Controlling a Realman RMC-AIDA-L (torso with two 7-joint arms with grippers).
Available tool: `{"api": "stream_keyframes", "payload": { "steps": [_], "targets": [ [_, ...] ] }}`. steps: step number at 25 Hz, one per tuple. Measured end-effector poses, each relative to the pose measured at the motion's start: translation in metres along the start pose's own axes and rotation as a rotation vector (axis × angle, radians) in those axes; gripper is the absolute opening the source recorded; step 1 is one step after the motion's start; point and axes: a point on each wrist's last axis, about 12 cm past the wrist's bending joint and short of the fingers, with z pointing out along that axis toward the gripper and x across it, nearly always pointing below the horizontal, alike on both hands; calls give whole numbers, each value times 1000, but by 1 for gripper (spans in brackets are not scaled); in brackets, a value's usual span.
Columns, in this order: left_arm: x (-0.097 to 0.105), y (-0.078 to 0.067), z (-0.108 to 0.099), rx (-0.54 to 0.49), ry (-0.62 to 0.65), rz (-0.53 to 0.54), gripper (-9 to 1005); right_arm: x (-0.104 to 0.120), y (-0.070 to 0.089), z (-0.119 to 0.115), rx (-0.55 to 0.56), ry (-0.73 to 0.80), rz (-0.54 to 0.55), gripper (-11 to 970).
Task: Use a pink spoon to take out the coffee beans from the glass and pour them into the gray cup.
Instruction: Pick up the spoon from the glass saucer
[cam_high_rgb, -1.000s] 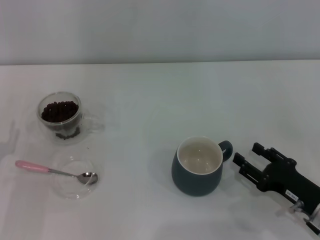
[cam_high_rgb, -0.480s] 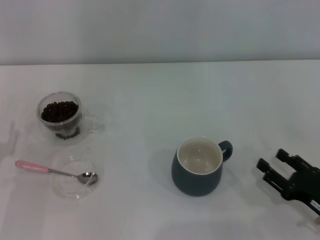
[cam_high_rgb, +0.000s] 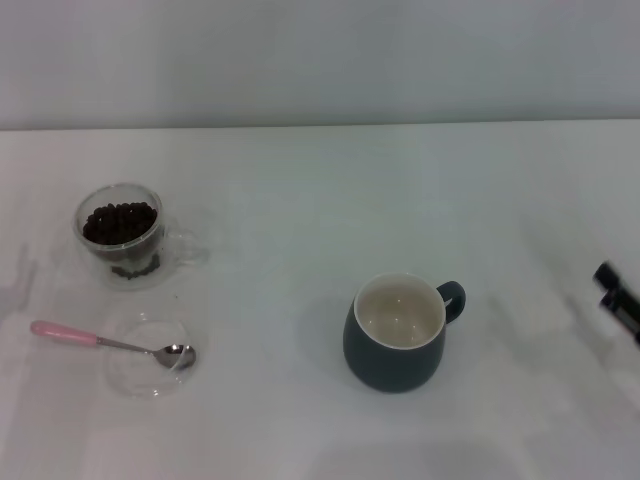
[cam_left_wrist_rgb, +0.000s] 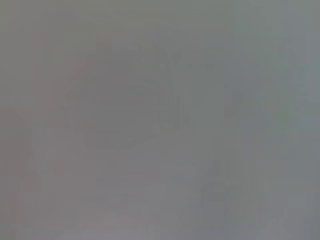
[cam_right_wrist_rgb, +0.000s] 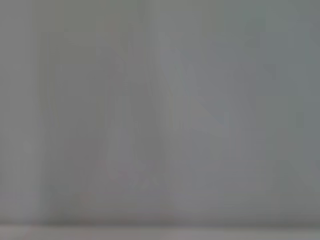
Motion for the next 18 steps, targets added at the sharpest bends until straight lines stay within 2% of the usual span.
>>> {"api": "stream_keyframes", "payload": {
  "steps": [6, 18],
  "targets": [
    [0, 0, 0, 0, -1, 1, 740, -15, -14, 18, 117, -104, 4, 865],
    [2, 6, -8, -20, 11, 5, 741, -29, -21, 41, 165, -173, -65, 876]
  ]
}}
